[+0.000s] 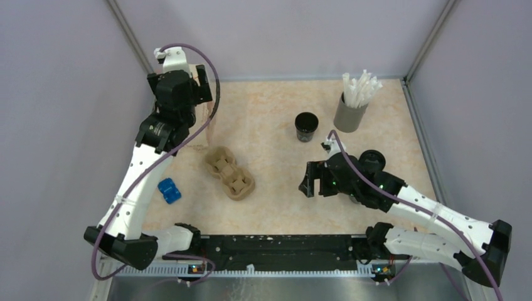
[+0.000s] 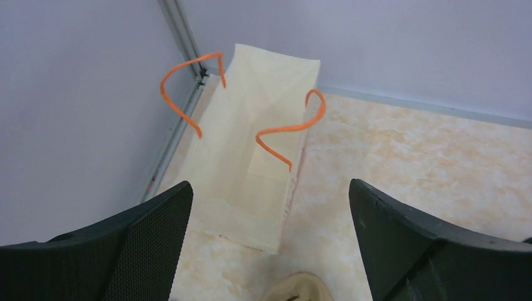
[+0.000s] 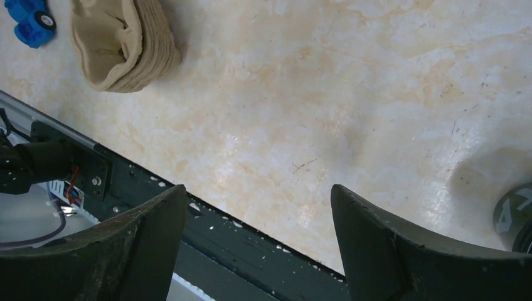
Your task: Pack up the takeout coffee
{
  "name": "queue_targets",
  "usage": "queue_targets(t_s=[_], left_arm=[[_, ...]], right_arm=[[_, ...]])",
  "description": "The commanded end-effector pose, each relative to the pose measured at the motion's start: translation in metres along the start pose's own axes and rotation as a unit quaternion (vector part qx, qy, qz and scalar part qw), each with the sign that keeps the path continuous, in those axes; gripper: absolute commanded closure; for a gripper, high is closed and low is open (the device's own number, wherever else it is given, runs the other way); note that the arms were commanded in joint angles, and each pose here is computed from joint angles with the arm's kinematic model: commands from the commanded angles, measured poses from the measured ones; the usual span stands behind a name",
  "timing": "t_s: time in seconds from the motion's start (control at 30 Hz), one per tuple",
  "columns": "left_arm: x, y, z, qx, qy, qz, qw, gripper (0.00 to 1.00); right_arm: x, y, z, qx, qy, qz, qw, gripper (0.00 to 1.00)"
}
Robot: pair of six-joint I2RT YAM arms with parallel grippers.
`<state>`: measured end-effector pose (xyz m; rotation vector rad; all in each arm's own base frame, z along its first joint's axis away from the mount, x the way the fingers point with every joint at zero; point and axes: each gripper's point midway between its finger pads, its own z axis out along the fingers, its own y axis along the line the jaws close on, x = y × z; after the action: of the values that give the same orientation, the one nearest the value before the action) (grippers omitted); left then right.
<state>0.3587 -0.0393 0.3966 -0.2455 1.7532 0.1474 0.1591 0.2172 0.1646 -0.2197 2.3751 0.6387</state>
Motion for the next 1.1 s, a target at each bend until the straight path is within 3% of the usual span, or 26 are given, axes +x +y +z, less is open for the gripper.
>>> queue_targets(t_s=[0.0, 0.23, 0.33, 0.53, 0.87, 1.07], left_arm=[[-0.008, 0.005, 0.03, -0.006, 0.001, 0.074, 0.997, 0.02], [0.016, 0.005, 0.086, -0.01, 0.043, 0.116, 0.992, 0.11], [0.021, 0.012, 0.094, -0.003, 0.051, 0.099, 0.994, 0.02], [0.048, 0.007, 0.105, 0.067, 0.076, 0.087, 0.991, 0.02], [0.077, -0.01, 0.12, 0.106, 0.09, 0.088, 0.986, 0.22], [0.078, -0.017, 0.128, 0.125, 0.082, 0.1, 0.984, 0.56]], right_arm=[[-0.032, 0.031, -0.02, -0.059, -0.053, 0.014, 0.997, 0.18], [-0.028, 0.016, -0.033, -0.044, -0.06, 0.012, 0.997, 0.18], [-0.022, 0.01, -0.033, -0.038, -0.056, 0.011, 0.998, 0.18], [-0.024, 0.011, -0.031, -0.041, -0.06, 0.005, 0.997, 0.17], [-0.035, 0.018, -0.035, -0.046, -0.071, -0.004, 0.996, 0.17], [-0.032, 0.017, -0.027, -0.04, -0.064, -0.006, 0.997, 0.17]])
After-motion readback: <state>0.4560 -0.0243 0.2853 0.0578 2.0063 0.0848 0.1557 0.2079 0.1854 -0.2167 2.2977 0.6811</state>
